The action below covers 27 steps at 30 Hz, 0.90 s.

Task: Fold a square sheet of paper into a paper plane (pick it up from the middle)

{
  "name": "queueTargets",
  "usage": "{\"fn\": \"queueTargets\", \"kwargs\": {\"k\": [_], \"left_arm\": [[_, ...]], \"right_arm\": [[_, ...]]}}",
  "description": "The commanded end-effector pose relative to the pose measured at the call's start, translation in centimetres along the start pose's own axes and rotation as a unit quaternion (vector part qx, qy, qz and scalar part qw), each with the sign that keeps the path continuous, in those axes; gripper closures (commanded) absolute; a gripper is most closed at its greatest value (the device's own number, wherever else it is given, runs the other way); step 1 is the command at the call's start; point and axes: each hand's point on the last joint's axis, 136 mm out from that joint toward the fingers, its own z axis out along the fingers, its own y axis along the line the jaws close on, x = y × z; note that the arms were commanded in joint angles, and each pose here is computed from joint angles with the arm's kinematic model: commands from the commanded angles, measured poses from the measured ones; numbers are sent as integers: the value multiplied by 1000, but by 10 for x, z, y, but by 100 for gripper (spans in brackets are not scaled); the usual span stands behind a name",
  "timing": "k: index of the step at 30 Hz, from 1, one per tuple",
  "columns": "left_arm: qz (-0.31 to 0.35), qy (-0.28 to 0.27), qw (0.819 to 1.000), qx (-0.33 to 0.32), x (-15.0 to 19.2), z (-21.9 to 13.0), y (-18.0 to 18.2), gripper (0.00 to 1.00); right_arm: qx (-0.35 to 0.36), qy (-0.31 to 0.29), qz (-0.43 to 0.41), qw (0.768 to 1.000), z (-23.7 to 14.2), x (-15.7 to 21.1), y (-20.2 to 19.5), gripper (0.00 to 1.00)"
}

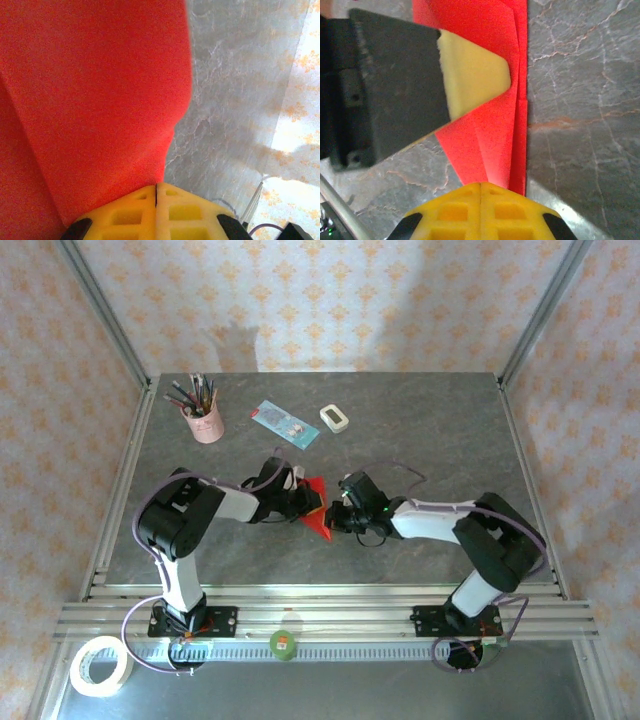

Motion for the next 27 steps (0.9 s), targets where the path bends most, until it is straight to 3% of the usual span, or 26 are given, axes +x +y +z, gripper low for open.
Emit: {"fn": "queueTargets", "kwargs": {"k": [1,9,18,27], "left_arm": [[-33,8,999,-41,13,7,27,94],[-18,10,1000,-19,10,5,10,94],[66,-37,997,24,-8,-20,-35,92],[81,-25,996,-23,2,-20,-9,93]], "right_arm": [[-12,-8,-1,1000,6,-10,11,95],[41,13,14,999,17,2,-18,97],[123,39,20,991,14,25,-63,99],[137,48,19,989,13,31,-72,100]]}}
